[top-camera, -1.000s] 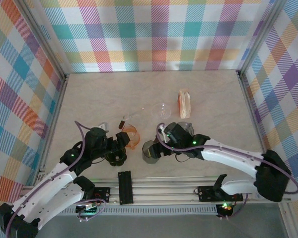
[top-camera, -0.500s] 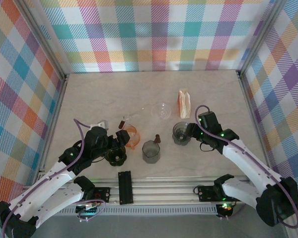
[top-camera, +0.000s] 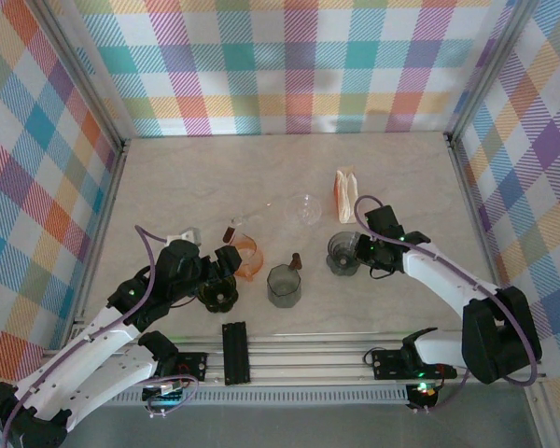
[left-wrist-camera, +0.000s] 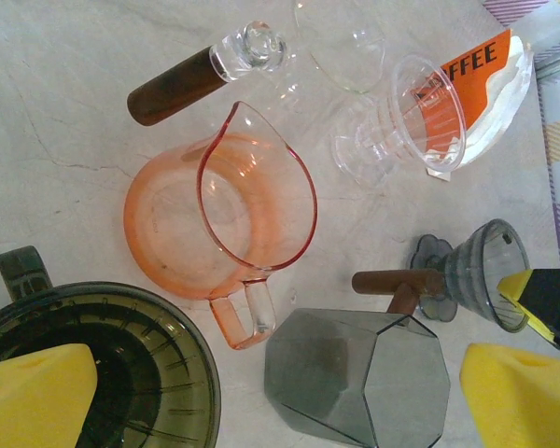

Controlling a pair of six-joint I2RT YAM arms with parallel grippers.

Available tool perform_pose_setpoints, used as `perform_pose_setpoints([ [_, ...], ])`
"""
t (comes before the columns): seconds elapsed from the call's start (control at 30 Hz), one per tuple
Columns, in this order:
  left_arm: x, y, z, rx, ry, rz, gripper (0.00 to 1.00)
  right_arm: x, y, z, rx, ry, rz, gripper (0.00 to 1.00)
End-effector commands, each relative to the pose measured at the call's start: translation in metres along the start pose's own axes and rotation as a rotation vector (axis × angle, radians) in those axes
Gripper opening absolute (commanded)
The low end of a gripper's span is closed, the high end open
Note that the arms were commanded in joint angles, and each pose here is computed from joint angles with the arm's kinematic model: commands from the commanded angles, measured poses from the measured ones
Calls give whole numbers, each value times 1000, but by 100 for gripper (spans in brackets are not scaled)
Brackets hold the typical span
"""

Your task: Place the coffee filter in the dripper

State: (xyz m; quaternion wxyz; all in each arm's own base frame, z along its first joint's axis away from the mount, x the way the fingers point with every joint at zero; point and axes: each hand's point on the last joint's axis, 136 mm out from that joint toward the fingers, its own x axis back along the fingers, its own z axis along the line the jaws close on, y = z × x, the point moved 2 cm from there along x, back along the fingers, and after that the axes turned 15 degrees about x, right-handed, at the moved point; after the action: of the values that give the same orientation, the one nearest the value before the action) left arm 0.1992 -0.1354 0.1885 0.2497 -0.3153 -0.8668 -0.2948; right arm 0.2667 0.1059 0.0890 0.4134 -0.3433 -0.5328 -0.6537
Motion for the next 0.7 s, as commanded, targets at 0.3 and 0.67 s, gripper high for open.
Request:
perform_pose_setpoints([
  [0.3,6,0,0,-7,12,-1,100,50,24,37,141,168,-76,0],
  [0.67,21,8,10,-20,29,-59,100,128,-6,137,463,365,-84,0],
])
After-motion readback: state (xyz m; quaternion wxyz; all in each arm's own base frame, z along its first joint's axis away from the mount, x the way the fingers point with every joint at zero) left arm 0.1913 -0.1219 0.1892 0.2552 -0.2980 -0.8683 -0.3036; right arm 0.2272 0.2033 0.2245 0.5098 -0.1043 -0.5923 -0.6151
